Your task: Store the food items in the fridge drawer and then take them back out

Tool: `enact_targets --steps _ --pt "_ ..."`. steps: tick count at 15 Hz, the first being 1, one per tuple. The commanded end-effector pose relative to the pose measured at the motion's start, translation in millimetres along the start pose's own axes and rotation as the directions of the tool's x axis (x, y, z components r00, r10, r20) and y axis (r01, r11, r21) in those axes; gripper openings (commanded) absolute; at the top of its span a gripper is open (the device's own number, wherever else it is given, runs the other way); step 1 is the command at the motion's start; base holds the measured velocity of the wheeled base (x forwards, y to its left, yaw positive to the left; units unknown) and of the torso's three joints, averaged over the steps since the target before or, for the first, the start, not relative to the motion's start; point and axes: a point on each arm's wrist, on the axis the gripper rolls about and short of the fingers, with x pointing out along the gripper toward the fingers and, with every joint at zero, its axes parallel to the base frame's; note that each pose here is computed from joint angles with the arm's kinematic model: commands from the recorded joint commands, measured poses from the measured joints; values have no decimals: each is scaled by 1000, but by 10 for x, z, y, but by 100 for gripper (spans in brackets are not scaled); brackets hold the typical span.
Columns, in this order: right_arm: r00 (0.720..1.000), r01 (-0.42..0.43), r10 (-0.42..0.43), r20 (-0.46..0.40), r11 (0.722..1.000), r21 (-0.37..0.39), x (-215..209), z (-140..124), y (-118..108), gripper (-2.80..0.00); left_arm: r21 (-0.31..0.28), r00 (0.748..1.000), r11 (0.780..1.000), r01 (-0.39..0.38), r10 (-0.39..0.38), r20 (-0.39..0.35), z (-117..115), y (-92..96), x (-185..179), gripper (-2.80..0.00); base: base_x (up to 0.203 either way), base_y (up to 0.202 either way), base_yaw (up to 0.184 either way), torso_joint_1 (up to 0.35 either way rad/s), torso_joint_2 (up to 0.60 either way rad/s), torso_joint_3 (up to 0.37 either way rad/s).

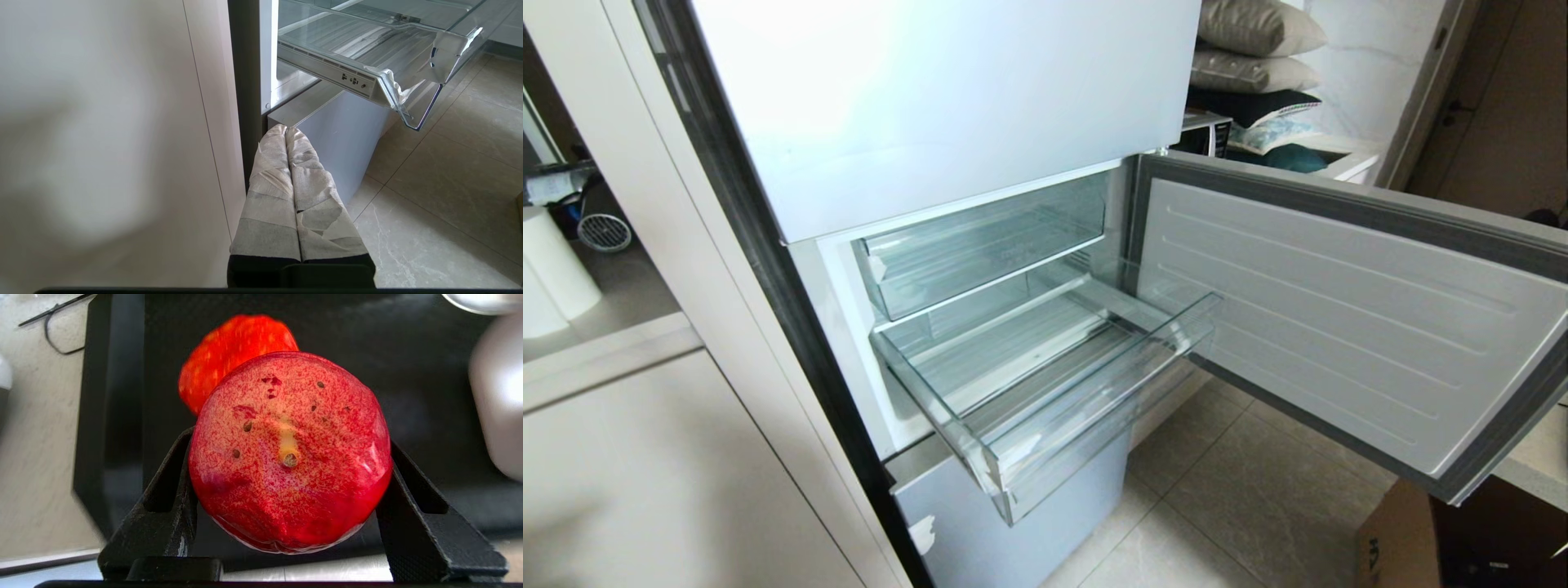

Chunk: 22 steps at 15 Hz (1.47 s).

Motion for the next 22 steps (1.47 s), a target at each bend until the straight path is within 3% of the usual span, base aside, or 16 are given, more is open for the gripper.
enact_targets --steps 1,2,3,11,19,20,22 --pt "999 -22 22 -29 1000 -9 215 -93 38 -280 0 1000 1000 -1 1 -2 0 0 1 -280 0 0 0 0 0 0" --pt "999 -27 27 -35 1000 -11 236 -110 61 -280 0 1000 1000 -1 1 -1 0 0 1 -280 0 0 0 0 0 0" --pt "999 -31 30 -39 999 -13 244 -118 78 0 0 1000 1000 -1 1 0 0 0 0 -280 0 0 0 0 0 0" --pt "999 -29 29 -22 1000 -4 177 -57 86 0 0 1000 1000 -1 1 -1 0 0 0 -280 0 0 0 0 0 0" --pt "985 10 -9 172 1000 -2 -513 461 116 0 0 1000 1000 -1 1 -2 0 0 1 -280 0 0 0 0 0 0" --pt "980 10 -8 198 1000 -8 -635 514 146 -280 0 1000 1000 -1 1 -2 0 0 1 -280 0 0 0 0 0 0" --pt "965 9 -2 260 1000 -25 -915 625 234 -280 0 1000 1000 -1 1 -2 0 0 1 -280 0 0 0 0 0 0"
